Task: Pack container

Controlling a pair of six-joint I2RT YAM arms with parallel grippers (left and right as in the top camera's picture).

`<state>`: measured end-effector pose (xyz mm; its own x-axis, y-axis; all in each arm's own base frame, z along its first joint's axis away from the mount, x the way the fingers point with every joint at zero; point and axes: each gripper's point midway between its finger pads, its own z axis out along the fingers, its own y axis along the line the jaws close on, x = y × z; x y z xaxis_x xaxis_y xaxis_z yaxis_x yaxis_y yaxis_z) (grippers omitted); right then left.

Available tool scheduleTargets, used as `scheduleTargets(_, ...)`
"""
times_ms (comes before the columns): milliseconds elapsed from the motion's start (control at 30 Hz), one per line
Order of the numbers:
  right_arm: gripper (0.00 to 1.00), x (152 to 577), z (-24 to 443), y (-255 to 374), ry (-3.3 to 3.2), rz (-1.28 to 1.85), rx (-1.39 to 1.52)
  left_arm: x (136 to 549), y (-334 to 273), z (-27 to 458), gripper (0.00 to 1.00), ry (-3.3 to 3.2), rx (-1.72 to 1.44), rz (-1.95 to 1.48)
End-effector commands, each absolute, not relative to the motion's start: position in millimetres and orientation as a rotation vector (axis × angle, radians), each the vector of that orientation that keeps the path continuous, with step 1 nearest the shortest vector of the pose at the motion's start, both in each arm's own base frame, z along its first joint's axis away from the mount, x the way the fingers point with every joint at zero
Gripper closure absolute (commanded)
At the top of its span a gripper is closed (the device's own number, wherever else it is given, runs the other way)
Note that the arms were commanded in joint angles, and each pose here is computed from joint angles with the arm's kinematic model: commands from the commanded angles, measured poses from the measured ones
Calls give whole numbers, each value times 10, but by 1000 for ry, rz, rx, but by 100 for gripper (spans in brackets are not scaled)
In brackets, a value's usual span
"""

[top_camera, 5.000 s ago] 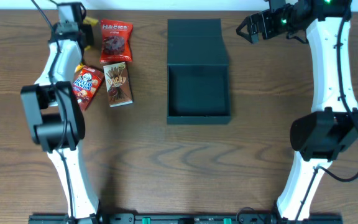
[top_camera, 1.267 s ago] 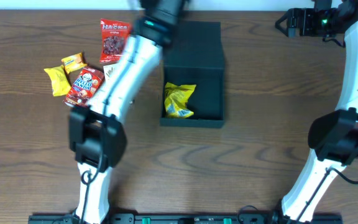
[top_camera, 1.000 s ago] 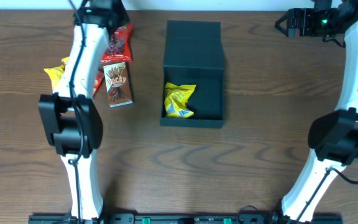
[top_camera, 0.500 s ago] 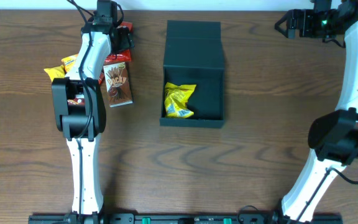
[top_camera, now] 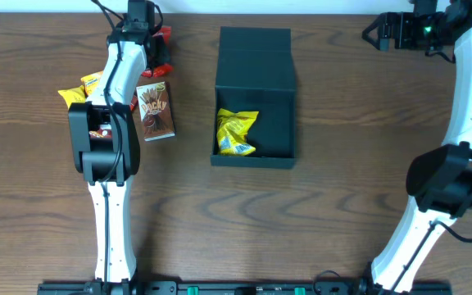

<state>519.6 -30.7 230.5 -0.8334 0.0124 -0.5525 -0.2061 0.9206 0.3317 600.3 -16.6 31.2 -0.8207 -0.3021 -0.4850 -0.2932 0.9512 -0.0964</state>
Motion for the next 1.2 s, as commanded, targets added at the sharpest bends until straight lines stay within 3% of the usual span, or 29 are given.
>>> scheduleTargets(0,1,5197,2290,-286,2510,530,-141,5951,-142,181,94,2631,-439,-9)
scheduleTargets(133,1,5208,2297,-291,2505,527,-142,6034,-147,437,94,2600,-435,-15)
scheduleTargets(333,1,5227,2300,-308,2500,513,-142,6126,-153,1207,94,2510,-427,52)
scheduleTargets(567,1,5237,2268,-508,2515,429,-99,5592,-778,1829,94,2590,-452,-7)
scheduleTargets(867,1,5109,2266,-1227,2506,389,115,4697,-1654,1689,94,2843,-384,56)
scheduleTargets(1167,1,5020,2322,-1508,2461,449,183,4149,-2373,1624,94,2925,-220,96)
